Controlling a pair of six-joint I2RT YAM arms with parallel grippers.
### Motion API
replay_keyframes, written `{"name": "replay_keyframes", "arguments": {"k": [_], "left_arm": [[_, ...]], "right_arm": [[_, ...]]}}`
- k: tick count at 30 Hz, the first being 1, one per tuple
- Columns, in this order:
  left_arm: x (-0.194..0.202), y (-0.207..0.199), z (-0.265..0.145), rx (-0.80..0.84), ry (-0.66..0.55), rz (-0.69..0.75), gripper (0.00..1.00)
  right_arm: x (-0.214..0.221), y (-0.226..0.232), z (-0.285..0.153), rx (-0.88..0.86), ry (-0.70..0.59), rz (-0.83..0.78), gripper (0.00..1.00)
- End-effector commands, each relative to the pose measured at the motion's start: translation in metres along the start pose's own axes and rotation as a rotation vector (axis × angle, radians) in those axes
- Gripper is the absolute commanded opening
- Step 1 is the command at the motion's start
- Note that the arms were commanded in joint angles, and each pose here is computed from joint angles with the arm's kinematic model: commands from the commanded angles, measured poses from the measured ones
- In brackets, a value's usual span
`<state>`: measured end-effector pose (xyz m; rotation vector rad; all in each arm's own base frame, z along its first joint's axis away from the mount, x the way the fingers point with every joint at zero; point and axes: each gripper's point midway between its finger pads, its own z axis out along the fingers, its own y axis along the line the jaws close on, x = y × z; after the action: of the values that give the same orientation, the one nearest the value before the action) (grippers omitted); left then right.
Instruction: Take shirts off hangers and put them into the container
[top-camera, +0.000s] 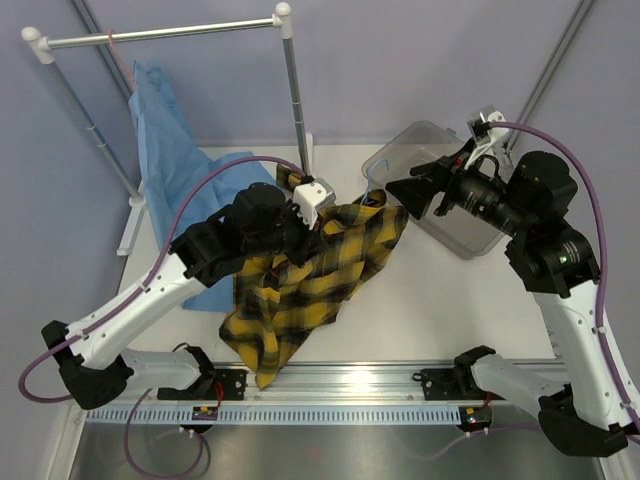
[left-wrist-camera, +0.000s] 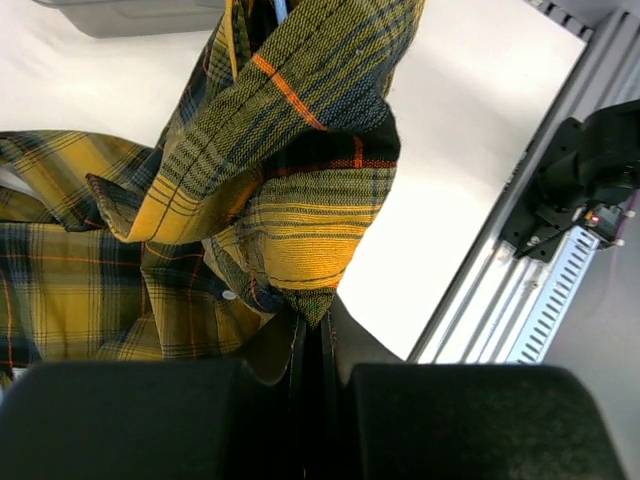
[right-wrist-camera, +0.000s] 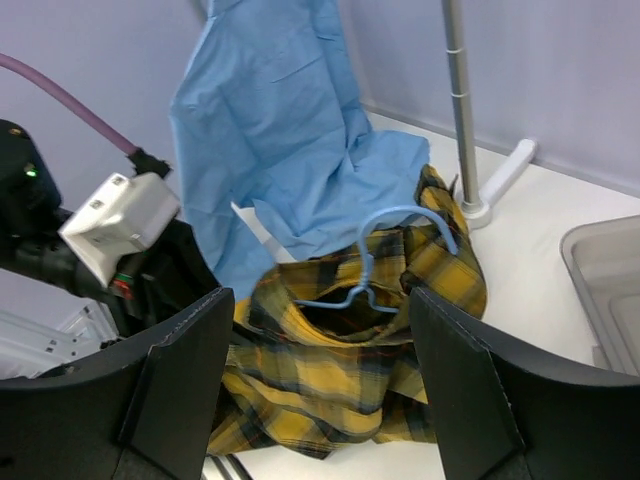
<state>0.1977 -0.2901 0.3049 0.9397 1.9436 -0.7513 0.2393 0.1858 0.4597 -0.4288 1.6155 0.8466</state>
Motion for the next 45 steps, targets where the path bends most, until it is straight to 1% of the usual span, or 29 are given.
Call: {"name": "replay_keyframes", "arguments": {"k": [1, 4, 10, 15, 20, 25, 28, 30, 31, 34, 40, 43, 44, 45], "left_arm": [[-0.046, 0.004, -0.007, -0.047, -0.147, 0.038, 0.0], [-0.052, 0.004, -0.006, -0.047, -0.162, 0.037, 0.0], [-0.058, -0.007, -0.005, 0.009, -0.175, 0.026, 0.0], [-0.055, -0.012, -0.01, 0.027, -0.179, 0.026, 0.0], [-0.056, -0.015, -0.017, 0.037, -0.193, 0.028, 0.0], [-0.054, -0.018, -0.019, 0.054, -0.192, 0.031, 0.0], [-0.052, -0.02, -0.02, 0.07, -0.188, 0.032, 0.0], [-0.051, -0.022, -0.02, 0.081, -0.187, 0.033, 0.0], [-0.052, -0.023, -0.021, 0.084, -0.19, 0.036, 0.0], [-0.051, -0.025, -0.02, 0.095, -0.186, 0.035, 0.0], [-0.052, -0.027, -0.022, 0.104, -0.188, 0.035, 0.0], [-0.054, -0.027, -0.022, 0.104, -0.192, 0.037, 0.0], [-0.055, -0.027, -0.023, 0.105, -0.195, 0.039, 0.0], [-0.056, -0.027, -0.022, 0.105, -0.195, 0.039, 0.0]], "right_arm": [[-0.018, 0.016, 0.008, -0.047, -0.044, 0.008, 0.78], [-0.012, 0.021, 0.018, -0.07, -0.025, 0.028, 0.73], [0.005, 0.021, 0.037, -0.07, 0.026, 0.043, 0.72], [0.001, 0.014, 0.049, -0.037, 0.023, 0.055, 0.7], [0.007, 0.005, 0.066, -0.015, 0.042, 0.06, 0.67], [0.007, 0.005, 0.077, -0.032, 0.049, 0.067, 0.61], [0.005, 0.004, 0.08, -0.031, 0.047, 0.061, 0.55], [0.005, 0.004, 0.082, -0.036, 0.047, 0.062, 0.53], [0.006, 0.005, 0.082, -0.037, 0.049, 0.061, 0.5], [0.009, 0.004, 0.085, -0.037, 0.06, 0.058, 0.46], [0.015, 0.007, 0.088, -0.04, 0.081, 0.057, 0.34], [0.018, 0.007, 0.088, -0.032, 0.088, 0.051, 0.26], [0.019, 0.005, 0.088, -0.018, 0.088, 0.046, 0.2], [0.019, 0.005, 0.086, -0.012, 0.085, 0.043, 0.09]]}}
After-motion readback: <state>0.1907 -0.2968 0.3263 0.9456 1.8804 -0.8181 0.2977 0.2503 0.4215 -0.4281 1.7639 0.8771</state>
